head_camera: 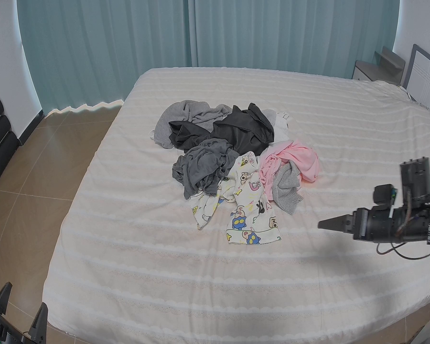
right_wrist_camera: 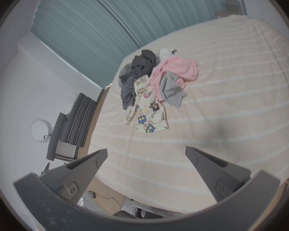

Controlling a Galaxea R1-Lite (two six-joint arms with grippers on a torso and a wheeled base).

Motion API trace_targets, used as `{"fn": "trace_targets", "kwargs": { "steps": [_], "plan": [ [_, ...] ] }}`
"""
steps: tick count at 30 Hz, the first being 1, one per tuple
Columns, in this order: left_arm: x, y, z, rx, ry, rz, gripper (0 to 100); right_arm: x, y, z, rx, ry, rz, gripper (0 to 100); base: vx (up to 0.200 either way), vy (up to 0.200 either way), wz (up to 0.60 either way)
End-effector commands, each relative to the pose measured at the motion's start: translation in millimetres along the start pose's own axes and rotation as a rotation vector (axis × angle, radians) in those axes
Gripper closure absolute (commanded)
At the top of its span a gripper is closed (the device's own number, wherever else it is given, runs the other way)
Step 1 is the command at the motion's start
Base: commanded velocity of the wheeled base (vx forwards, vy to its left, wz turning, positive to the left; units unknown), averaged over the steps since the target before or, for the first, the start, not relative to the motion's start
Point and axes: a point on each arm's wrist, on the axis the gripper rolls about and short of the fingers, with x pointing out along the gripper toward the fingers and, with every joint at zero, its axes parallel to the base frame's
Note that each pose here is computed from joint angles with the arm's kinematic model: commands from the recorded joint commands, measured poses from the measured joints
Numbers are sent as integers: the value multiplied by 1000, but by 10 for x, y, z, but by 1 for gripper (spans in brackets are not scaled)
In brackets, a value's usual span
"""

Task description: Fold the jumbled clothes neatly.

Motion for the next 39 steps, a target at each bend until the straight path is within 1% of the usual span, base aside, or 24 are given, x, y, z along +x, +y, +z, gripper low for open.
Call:
{"fn": "trace_targets", "kwargs": {
  "steps": [1, 3, 5, 11, 16, 17, 19, 23, 26, 29, 34, 39],
  "plan": [
    [1, 1, -54, -4, 3, 1, 0, 1514, -31, -80, 89, 139, -80, 0, 0, 0, 0],
    [1, 1, -52, -18, 1, 3, 0, 1577, -34, -85, 109, 133, -81, 0, 0, 0, 0],
    [1, 1, -52, -18, 1, 3, 0, 1661, -68, -116, 108, 139, -86, 0, 0, 0, 0],
    [1, 1, -52, -18, 1, 3, 0, 1964, -111, -85, 104, 112, -80, 0, 0, 0, 0],
    [1, 1, -52, -19, 1, 3, 0, 2074, -122, -40, 100, 98, -80, 0, 0, 0, 0],
    [1, 1, -52, -19, 1, 3, 0, 2175, -131, 63, 95, 65, -80, 0, 0, 0, 0],
    [1, 1, -52, -19, 1, 3, 0, 2188, -155, 147, 96, 41, -86, 0, 0, 0, 0],
    [1, 1, -52, -19, 1, 3, 0, 2199, -206, 250, 60, 28, -94, 0, 0, 0, 0],
    [1, 1, -52, -19, 1, 3, 0, 2315, -236, 231, 50, 31, -97, 0, 0, 0, 0],
    [1, 1, -52, -21, 1, 3, 0, 2435, -270, 218, 41, 21, -122, 0, 0, 0, 0],
    [1, 1, -52, -19, 1, 3, 0, 2599, -226, 211, 17, 18, -110, 0, 0, 0, 0],
    [1, 1, -52, -19, 1, 3, 0, 2734, -249, 177, -3, 26, -111, 0, 0, 0, 0]
  ]
}}
